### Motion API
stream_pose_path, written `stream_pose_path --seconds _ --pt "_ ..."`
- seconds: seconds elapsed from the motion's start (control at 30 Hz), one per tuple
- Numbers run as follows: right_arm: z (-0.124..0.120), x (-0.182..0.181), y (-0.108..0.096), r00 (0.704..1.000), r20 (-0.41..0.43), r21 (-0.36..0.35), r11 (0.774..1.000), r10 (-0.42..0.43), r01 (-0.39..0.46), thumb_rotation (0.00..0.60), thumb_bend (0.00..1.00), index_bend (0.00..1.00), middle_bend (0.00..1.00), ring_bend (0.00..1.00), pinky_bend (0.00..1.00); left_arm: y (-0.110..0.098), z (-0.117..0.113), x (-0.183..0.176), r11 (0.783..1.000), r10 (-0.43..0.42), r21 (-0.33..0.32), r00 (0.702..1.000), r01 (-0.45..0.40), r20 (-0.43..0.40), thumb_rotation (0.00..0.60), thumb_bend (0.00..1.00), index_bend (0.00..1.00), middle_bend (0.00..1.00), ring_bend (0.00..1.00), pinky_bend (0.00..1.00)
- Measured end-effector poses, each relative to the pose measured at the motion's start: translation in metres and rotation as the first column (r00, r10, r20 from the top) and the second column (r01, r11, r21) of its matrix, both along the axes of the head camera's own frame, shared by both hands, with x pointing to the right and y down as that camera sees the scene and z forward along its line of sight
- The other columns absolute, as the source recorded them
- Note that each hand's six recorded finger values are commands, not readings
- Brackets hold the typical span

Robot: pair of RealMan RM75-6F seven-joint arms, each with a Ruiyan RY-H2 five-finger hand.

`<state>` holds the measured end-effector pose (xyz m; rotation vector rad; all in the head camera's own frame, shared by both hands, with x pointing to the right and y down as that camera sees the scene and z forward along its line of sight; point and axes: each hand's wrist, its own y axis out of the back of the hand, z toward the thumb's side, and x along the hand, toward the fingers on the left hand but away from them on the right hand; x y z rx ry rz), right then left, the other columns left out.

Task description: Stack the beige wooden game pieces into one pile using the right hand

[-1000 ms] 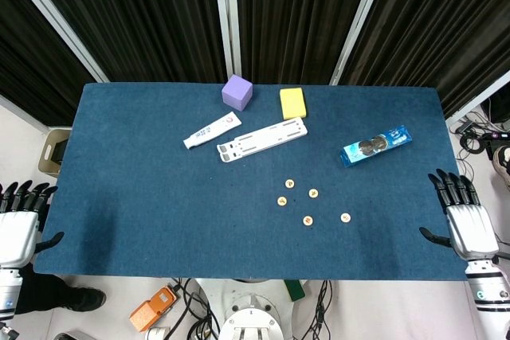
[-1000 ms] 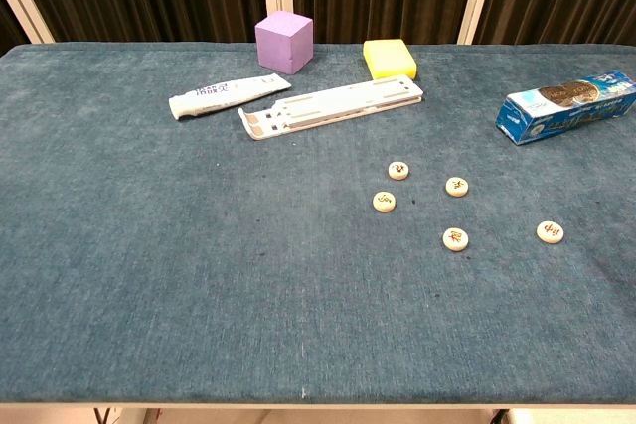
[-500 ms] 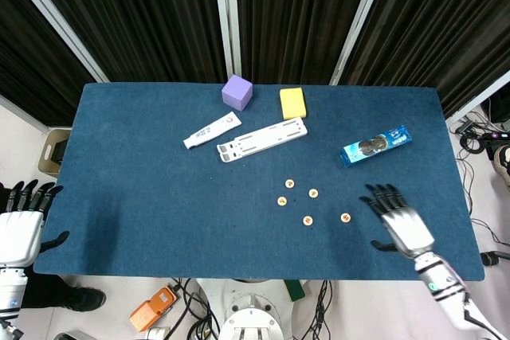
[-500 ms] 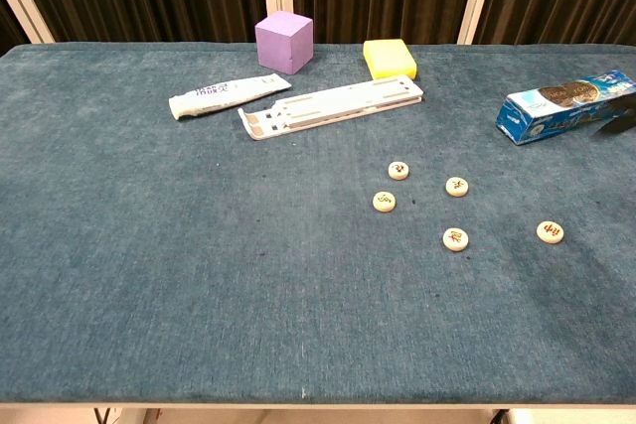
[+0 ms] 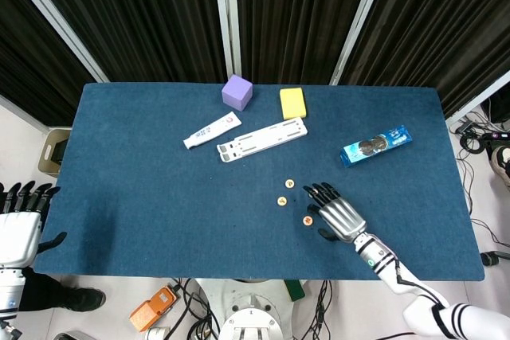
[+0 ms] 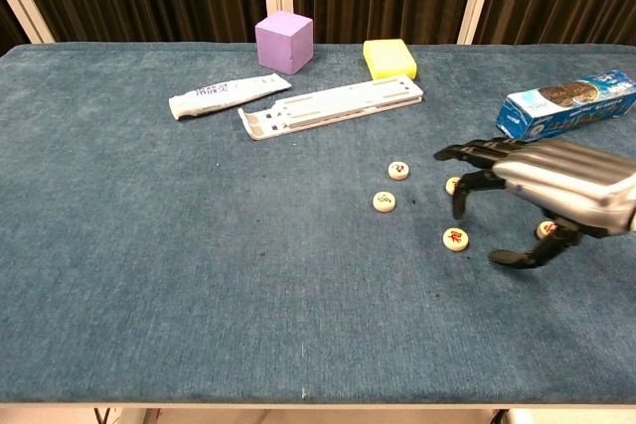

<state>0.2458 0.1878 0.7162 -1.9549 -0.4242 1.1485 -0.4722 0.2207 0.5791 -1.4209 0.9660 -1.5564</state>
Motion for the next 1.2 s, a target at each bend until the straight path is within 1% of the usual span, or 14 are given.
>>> stream_pose_path --seconds 0.37,0.47,0.67,0.77,0.97,1.1,1.2 --pt "0.009 -0.016 -0.001 1.0 0.016 -0.015 1.0 -0.019 0.019 0.6 0.51 0.49 0.1 0.05 0.13 0.003 0.0 -0.006 1.0 -0.014 0.0 1.0 0.014 0.004 0.6 0.0 0.18 0.14 0.08 0.0" --pt "0.012 -0.019 0.0 1.0 0.012 -0.02 0.999 -0.025 0.025 0.6 0.51 0.5 0.11 0.06 0.13 0.004 0.0 -0.007 1.0 -0.016 -0.002 1.0 0.016 0.005 0.6 0.0 0.18 0.14 0.08 0.0" --pt "0.013 -0.02 -0.001 1.0 0.014 -0.016 1.0 -0.015 0.016 0.6 0.55 0.54 0.13 0.07 0.13 0.005 0.001 -0.009 1.0 -0.022 -0.003 1.0 0.022 0.005 0.6 0.0 0.18 0.14 0.08 0.0" --pt "0.01 -0.019 -0.008 1.0 0.023 -0.002 1.0 0.002 -0.002 0.6 0.55 0.55 0.14 0.07 0.14 0.005 0.001 -0.01 1.0 -0.022 -0.003 1.0 0.022 0.006 0.6 0.0 0.18 0.14 0.08 0.0" --pt "0.003 -0.03 -0.029 0.999 0.049 0.029 0.999 0.019 -0.021 0.6 0.55 0.54 0.14 0.07 0.14 0.005 0.001 -0.008 1.0 -0.018 0.0 1.0 0.018 0.004 0.6 0.0 0.18 0.14 0.08 0.0" --pt "0.006 -0.044 -0.04 0.999 0.05 0.029 1.0 0.009 -0.011 0.6 0.55 0.54 0.14 0.07 0.14 0.005 0.001 -0.009 1.0 -0.021 0.0 1.0 0.021 0.005 0.6 0.0 0.18 0.14 0.08 0.0" --pt "0.011 -0.055 -0.044 0.999 0.046 0.028 1.0 -0.004 0.003 0.6 0.55 0.53 0.14 0.07 0.14 0.006 0.001 -0.01 1.0 -0.026 -0.001 1.0 0.027 0.007 0.6 0.0 0.18 0.14 0.08 0.0"
